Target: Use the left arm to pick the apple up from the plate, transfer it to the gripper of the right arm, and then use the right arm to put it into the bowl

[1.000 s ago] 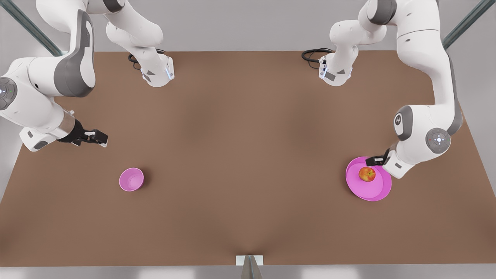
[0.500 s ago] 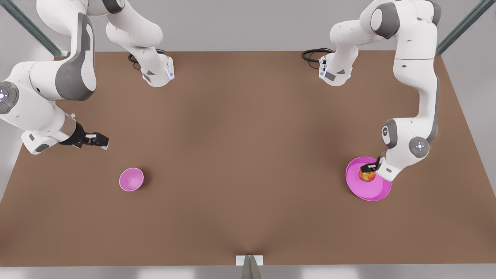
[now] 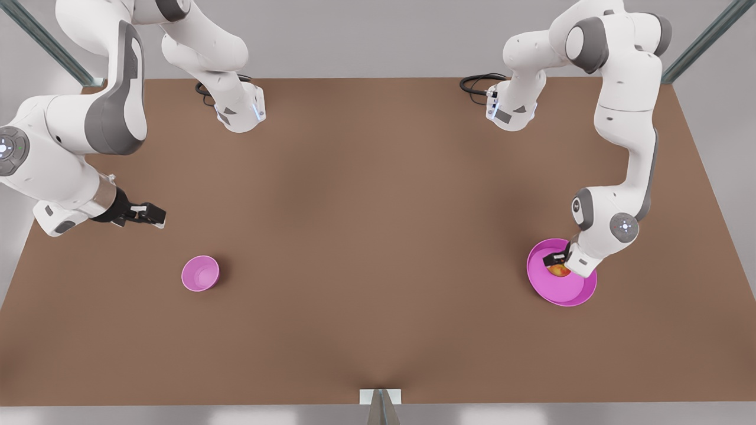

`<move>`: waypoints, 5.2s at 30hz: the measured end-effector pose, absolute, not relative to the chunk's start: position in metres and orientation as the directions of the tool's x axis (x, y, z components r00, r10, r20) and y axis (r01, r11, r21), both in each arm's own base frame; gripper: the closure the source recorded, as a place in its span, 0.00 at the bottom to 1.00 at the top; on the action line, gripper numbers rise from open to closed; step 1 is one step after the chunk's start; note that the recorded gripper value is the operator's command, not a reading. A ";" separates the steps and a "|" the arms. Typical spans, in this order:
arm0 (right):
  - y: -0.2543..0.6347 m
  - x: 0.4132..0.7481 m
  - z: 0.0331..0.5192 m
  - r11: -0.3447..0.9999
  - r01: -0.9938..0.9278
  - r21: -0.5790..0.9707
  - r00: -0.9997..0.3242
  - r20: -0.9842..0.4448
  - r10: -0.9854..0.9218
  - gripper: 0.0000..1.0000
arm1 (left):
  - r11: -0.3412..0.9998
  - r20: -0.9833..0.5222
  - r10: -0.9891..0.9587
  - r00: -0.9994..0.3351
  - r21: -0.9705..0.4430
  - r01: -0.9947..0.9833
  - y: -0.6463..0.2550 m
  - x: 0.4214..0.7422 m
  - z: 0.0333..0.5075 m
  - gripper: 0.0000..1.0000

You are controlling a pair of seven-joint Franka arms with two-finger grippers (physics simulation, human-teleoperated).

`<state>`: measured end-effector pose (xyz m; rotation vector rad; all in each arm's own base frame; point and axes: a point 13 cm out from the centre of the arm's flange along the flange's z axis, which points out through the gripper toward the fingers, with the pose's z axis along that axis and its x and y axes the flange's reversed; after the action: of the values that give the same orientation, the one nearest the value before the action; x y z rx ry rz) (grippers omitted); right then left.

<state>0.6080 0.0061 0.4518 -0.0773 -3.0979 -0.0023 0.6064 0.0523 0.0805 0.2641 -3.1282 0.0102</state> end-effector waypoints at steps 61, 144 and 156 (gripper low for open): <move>0.231 0.634 0.405 0.824 0.038 0.565 -0.994 0.108 -0.028 0.00 | 0.300 0.516 -0.226 -0.826 -0.770 -0.563 -0.439 0.671 0.336 0.33; 0.375 0.626 0.258 0.152 -0.198 0.968 -0.979 -0.186 -0.087 0.00 | 0.043 -0.926 -0.142 -0.350 -0.359 0.932 -0.670 0.634 0.270 0.33; 0.386 0.625 0.262 0.151 -0.208 0.966 -0.977 -0.196 -0.088 0.00 | 0.046 -0.932 -0.142 -0.332 -0.342 0.939 -0.670 0.634 0.268 0.33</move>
<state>0.6248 0.3859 0.2617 0.3161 -2.4517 -2.0866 0.6344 -0.6696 0.2680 -1.6300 -2.5797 2.7209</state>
